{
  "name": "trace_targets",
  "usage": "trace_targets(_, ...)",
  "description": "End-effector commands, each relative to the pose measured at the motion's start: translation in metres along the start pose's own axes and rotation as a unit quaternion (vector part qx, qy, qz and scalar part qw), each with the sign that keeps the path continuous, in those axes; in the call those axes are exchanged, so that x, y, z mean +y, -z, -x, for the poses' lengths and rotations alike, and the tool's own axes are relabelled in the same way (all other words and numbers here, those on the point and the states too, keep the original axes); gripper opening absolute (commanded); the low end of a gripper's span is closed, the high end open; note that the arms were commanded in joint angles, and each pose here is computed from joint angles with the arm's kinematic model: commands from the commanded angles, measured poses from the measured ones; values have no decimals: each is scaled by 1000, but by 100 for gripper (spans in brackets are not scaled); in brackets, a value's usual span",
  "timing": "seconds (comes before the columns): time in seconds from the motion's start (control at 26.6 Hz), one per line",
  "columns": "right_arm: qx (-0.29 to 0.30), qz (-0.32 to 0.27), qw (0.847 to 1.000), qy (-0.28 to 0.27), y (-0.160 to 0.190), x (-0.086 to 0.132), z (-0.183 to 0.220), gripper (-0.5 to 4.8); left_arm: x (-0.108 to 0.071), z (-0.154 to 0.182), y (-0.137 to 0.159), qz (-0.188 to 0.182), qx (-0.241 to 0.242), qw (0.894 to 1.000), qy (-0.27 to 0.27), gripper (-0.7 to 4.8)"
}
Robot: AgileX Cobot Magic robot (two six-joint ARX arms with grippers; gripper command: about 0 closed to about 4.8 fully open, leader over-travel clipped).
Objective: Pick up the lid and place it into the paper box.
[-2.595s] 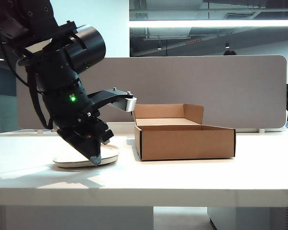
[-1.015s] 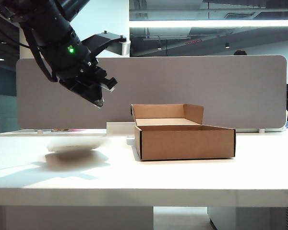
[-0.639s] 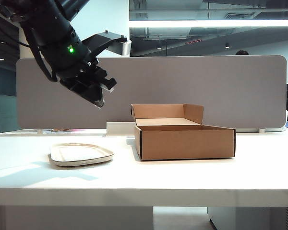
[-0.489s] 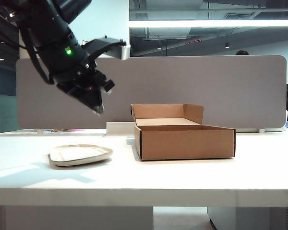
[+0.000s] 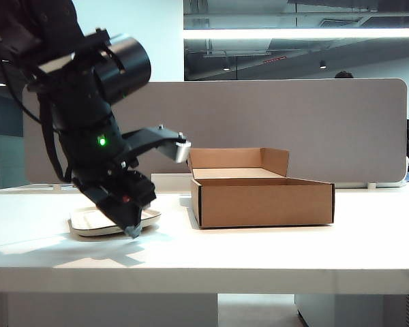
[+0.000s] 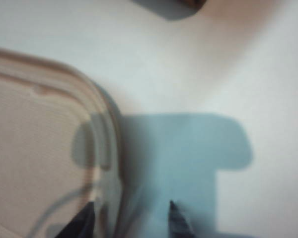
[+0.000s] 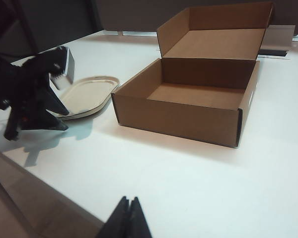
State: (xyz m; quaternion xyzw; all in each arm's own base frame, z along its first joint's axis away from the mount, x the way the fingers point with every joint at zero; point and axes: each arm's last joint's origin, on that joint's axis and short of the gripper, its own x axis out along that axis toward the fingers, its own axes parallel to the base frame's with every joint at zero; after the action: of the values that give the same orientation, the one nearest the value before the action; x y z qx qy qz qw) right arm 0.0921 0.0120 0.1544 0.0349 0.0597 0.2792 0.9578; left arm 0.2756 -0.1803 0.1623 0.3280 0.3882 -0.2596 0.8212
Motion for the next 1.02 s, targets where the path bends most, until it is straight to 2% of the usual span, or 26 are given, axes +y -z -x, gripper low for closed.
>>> trace_targets(0.04, -2, 2, 1000, 0, 1, 0, 0, -1, 0, -5, -3, 4, -9, 1000, -9, 182)
trace_targets(0.38, -2, 1, 1000, 1, 1, 0, 0, -1, -2, -21, 1, 4, 7, 999, -31, 173)
trace_targets(0.41, -1, 1, 1000, 0, 1, 0, 0, -1, -2, -22, 1, 4, 10, 999, -36, 135)
trace_targets(0.45, -1, 1, 1000, 0, 1, 0, 0, -1, -2, -22, 1, 3, 11, 999, -36, 73)
trace_targets(0.53, -1, 1, 1000, 1, 1, 0, 0, -1, -2, -23, 2, 3, 11, 999, -37, 44)
trace_targets(0.6, -1, 1, 1000, 1, 1, 0, 0, -1, -2, -23, 2, 4, 11, 999, -37, -8)
trace_targets(0.75, -1, 1, 1000, 0, 1, 0, 0, -1, -2, -23, 2, 3, 11, 999, -37, -6)
trace_targets(0.86, -1, 1, 1000, 0, 1, 0, 0, -1, 0, -18, 0, 0, 16, 998, -68, -6)
trace_targets(1.02, -1, 1, 1000, 0, 1, 0, 0, -1, 7, -1, -8, 8, -16, 996, -82, -6)
